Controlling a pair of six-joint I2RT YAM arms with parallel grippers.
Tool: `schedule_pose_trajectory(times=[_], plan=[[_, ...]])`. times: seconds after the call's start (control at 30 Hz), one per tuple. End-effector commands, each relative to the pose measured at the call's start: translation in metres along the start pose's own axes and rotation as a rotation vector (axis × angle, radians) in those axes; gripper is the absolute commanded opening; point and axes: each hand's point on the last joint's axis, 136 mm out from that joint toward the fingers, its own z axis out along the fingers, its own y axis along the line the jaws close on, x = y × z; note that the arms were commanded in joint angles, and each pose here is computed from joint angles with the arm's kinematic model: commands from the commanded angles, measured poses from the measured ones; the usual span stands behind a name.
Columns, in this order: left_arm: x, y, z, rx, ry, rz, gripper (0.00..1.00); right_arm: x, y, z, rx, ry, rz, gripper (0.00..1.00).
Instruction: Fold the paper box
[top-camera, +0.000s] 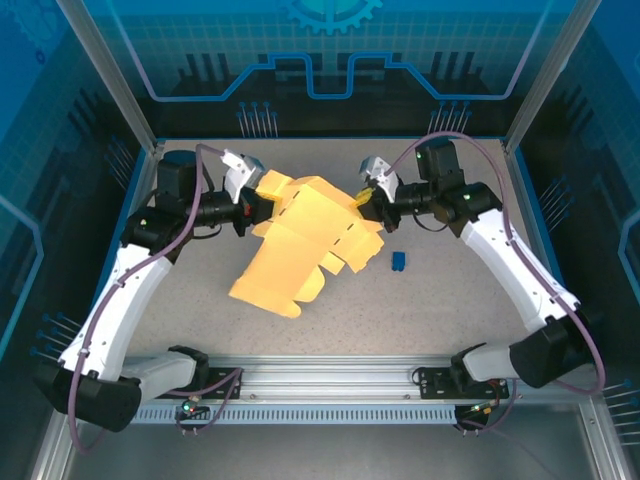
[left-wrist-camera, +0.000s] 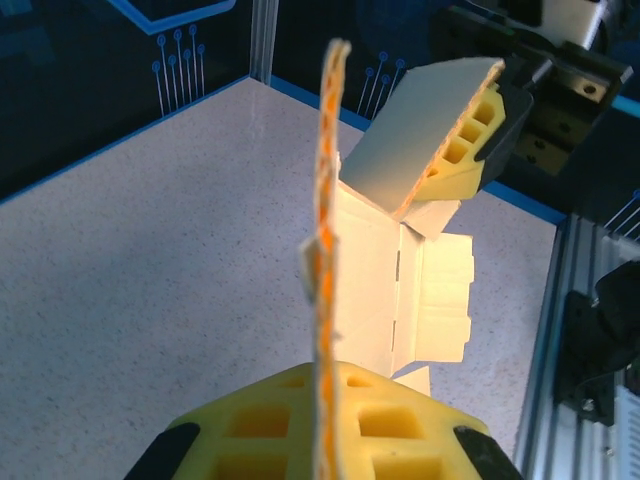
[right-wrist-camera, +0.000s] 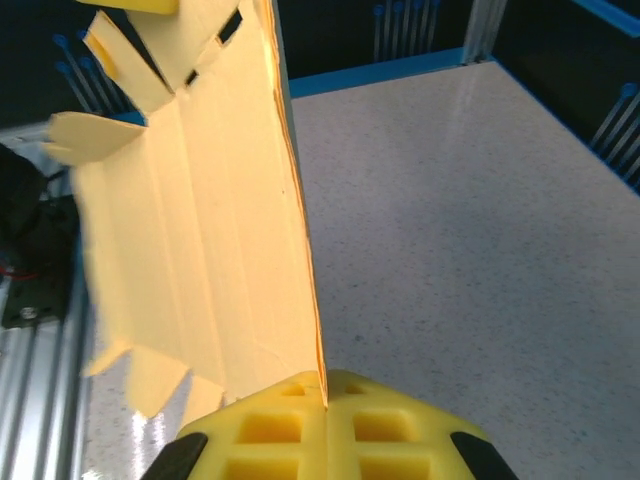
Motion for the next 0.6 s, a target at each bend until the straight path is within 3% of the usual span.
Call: schedule_pose_trajectory(times=[0.0, 0.37, 0.57], plan=[[-0.003, -0.01, 0.003, 0.068, -0.014, -0.126, 0.0, -0.019, 0.003, 0.004, 0.121, -0.045, -0.095, 0.07], [-0.002, 0.001, 0.016, 0.081, 0.043, -0.308, 0.0, -0.016, 0.005, 0.029, 0.547, 0.032, -0.413, 0.06], [0.005, 0.006, 0.022, 0.082, 0.068, -0.327, 0.0, 0.002, 0.002, 0.047, 0.615, 0.119, -0.491, 0.06]])
